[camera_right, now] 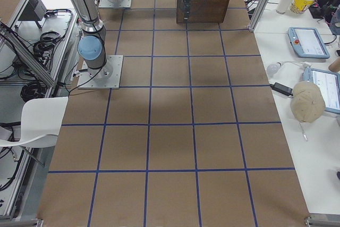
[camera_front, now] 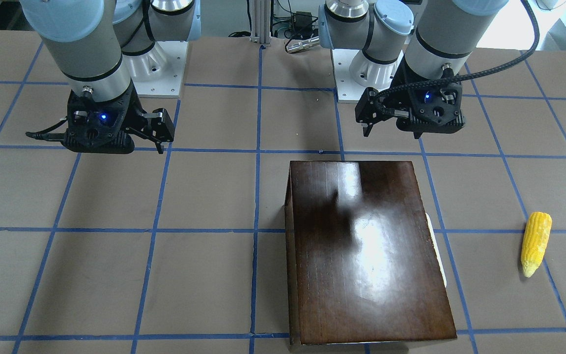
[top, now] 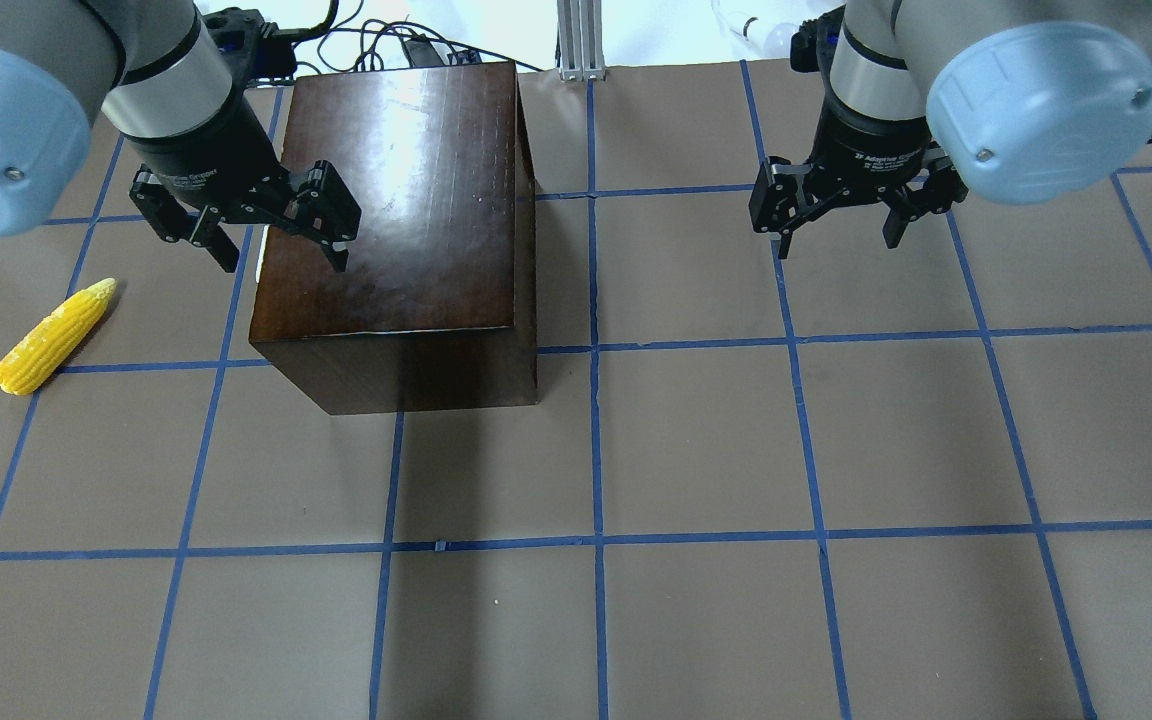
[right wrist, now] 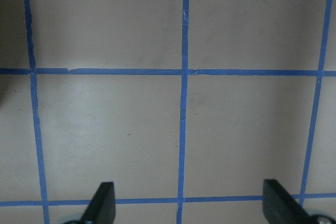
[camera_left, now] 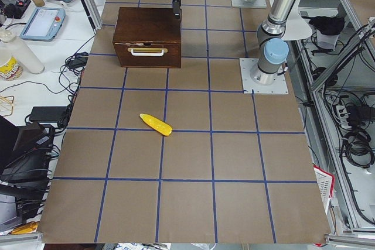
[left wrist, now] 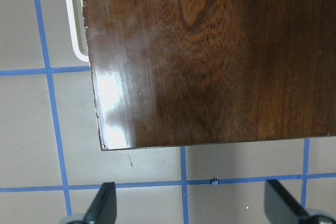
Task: Open drawer and put corn inside
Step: 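Move the left gripper down beside the wooden cabinet's drawer side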
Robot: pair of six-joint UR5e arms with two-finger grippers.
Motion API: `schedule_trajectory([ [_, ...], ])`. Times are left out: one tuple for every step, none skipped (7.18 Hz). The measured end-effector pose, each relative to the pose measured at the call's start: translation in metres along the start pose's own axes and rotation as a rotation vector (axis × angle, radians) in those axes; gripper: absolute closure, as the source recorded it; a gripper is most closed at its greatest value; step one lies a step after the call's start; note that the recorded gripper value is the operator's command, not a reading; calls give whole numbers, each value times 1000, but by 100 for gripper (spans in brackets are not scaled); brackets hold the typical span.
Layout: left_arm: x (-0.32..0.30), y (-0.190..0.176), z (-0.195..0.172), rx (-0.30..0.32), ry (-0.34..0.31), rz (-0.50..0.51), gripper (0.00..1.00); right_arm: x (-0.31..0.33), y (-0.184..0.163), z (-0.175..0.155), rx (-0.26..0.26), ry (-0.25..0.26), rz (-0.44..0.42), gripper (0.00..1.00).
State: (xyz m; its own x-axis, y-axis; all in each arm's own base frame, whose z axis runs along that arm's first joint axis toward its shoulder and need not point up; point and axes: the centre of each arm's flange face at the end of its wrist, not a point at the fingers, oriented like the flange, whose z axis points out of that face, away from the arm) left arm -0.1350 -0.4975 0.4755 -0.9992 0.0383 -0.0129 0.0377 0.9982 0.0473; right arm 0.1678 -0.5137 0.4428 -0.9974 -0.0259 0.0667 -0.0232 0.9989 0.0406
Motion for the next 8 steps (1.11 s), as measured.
schedule_trajectory([
  [0,0,0,-1,0,0,0,0,0,0,0,0,0,0],
  [0,0,0,-1,0,0,0,0,0,0,0,0,0,0],
  [0,0,0,-1,0,0,0,0,0,0,0,0,0,0],
  [0,0,0,-1,0,0,0,0,0,0,0,0,0,0],
  [0,0,0,0,-1,1,0,0,0,0,-1,0,0,0],
  [-1,-1,0,0,-3,2,0,0,0,0,0,0,0,0],
  [-2,-2,1,0,-7,2,0,0,0,0,0,-1,0,0],
  [-3,-3,1,1,-9,1,0,0,0,0,0,0,0,0],
])
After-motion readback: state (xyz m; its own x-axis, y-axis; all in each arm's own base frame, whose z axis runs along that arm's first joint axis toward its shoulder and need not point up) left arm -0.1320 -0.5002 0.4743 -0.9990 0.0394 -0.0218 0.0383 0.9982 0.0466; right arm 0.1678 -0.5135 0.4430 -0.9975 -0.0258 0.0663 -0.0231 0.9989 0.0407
